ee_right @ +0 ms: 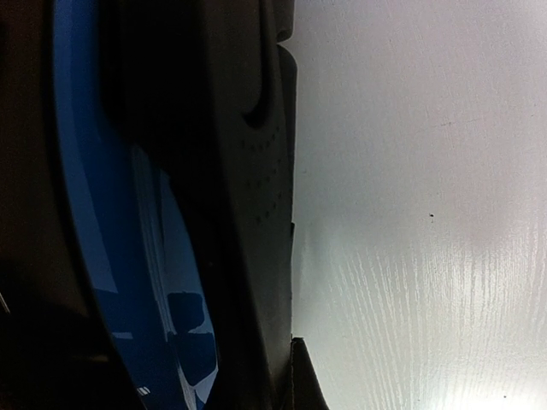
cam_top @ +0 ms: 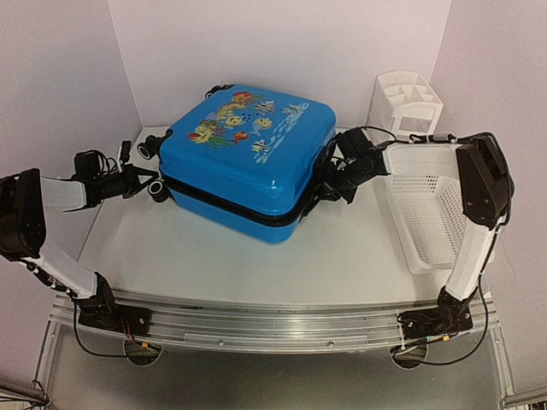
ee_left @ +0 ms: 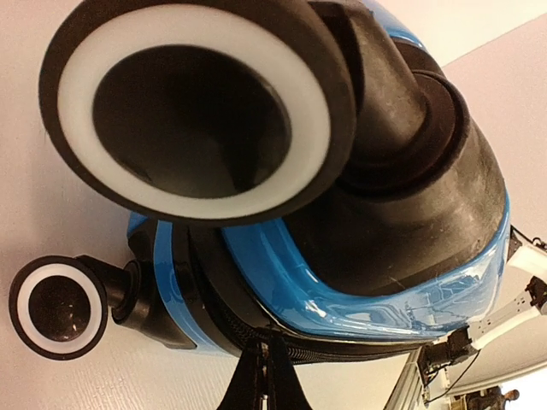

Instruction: Open, take out, and arrange the luggage

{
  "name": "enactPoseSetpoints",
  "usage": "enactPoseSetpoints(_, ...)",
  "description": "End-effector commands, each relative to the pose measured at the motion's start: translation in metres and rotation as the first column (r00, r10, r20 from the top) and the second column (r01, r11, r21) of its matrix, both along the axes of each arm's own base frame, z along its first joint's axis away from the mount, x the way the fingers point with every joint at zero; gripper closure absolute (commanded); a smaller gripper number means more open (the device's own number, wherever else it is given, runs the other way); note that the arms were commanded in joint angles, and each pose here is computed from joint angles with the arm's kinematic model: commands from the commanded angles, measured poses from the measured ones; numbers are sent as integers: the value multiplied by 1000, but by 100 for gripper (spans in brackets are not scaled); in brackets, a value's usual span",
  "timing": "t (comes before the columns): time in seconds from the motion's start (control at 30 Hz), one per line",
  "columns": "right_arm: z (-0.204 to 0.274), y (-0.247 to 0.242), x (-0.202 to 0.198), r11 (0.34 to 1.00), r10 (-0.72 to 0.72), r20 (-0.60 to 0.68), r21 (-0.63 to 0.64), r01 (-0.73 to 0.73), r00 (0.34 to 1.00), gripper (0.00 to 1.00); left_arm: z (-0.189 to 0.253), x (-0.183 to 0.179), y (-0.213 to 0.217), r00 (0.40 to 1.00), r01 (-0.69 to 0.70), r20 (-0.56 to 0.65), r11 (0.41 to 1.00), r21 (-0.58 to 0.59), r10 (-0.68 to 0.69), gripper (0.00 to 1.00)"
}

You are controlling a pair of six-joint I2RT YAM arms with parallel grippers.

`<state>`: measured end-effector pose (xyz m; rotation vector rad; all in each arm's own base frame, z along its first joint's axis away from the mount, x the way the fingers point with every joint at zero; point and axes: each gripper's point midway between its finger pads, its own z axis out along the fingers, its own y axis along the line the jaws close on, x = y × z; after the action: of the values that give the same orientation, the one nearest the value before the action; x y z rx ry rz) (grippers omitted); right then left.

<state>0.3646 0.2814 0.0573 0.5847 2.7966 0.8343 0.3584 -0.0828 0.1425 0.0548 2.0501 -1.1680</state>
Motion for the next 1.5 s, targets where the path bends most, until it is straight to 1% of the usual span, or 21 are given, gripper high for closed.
enactPoseSetpoints(0.0,-53,-45,-23,983,-35,-141,-183,9,989,100,43,40,40,968,-203,147,979,-24,204,100)
enactPoseSetpoints(0.1,-56,-50,-30,981,-52,-156,-192,22,986,100,31,38,41,970,-220,95,975,-41,223,100)
enactPoseSetpoints(0.2,-57,-52,-33,981,-46,-158,-196,14,986,100,28,40,42,970,-213,112,977,-27,214,100)
enactPoseSetpoints(0.23,-57,-52,-33,981,-36,-156,-193,5,987,100,32,41,41,971,-188,145,982,-16,189,100)
enactPoseSetpoints(0.3,-56,-50,-32,982,-8,-152,-186,-20,988,100,47,39,31,960,-84,270,996,40,70,100)
enactPoseSetpoints(0.37,-54,-47,-31,984,22,-150,-169,-47,988,100,61,37,24,918,2,393,991,137,-56,100)
enactPoseSetpoints(0.43,-53,-48,-30,987,29,-158,-150,-54,987,100,58,32,21,882,63,443,972,228,-161,100)
enactPoseSetpoints(0.5,-52,-52,-29,990,25,-169,-130,-47,985,100,53,31,24,852,86,475,953,292,-222,100)
enactPoseSetpoints(0.7,-42,-67,-16,990,0,-155,-136,-21,988,100,53,32,27,841,110,488,958,264,-231,100)
enactPoseSetpoints(0.77,-43,-72,-14,990,1,-169,-141,-25,986,100,52,31,27,831,115,498,953,279,-246,100)
enactPoseSetpoints(0.9,-43,-86,-14,975,19,-203,-213,-63,979,100,52,25,23,765,138,547,916,376,-340,100)
enactPoseSetpoints(0.97,-40,-97,-12,965,1,-203,-258,-54,979,100,57,21,21,735,156,561,900,407,-381,100)
enactPoseSetpoints(1.03,-34,-111,-9,953,-22,-187,-300,-36,982,100,60,15,18,693,178,576,878,445,-433,100)
enactPoseSetpoints(1.07,-31,-118,-7,951,-31,-179,-307,-26,983,100,61,9,16,671,198,577,862,466,-466,100)
enactPoseSetpoints(1.1,-28,-124,-3,952,-31,-171,-304,-23,985,100,57,-1,11,668,238,555,849,472,-496,100)
enactPoseSetpoints(1.13,-25,-128,0,953,-23,-165,-302,-29,986,100,53,-12,6,651,269,543,830,488,-530,100)
enactPoseSetpoints(1.2,-20,-131,9,954,15,-149,-295,-59,989,100,48,-28,-3,617,313,531,801,511,-580,100)
enactPoseSetpoints(1.3,-10,-120,28,953,117,-103,-269,-141,988,100,48,-40,-13,613,361,524,800,479,-591,100)
enactPoseSetpoints(1.47,18,-99,50,937,279,6,-222,-271,960,100,55,-61,-36,575,443,522,776,450,-631,100)
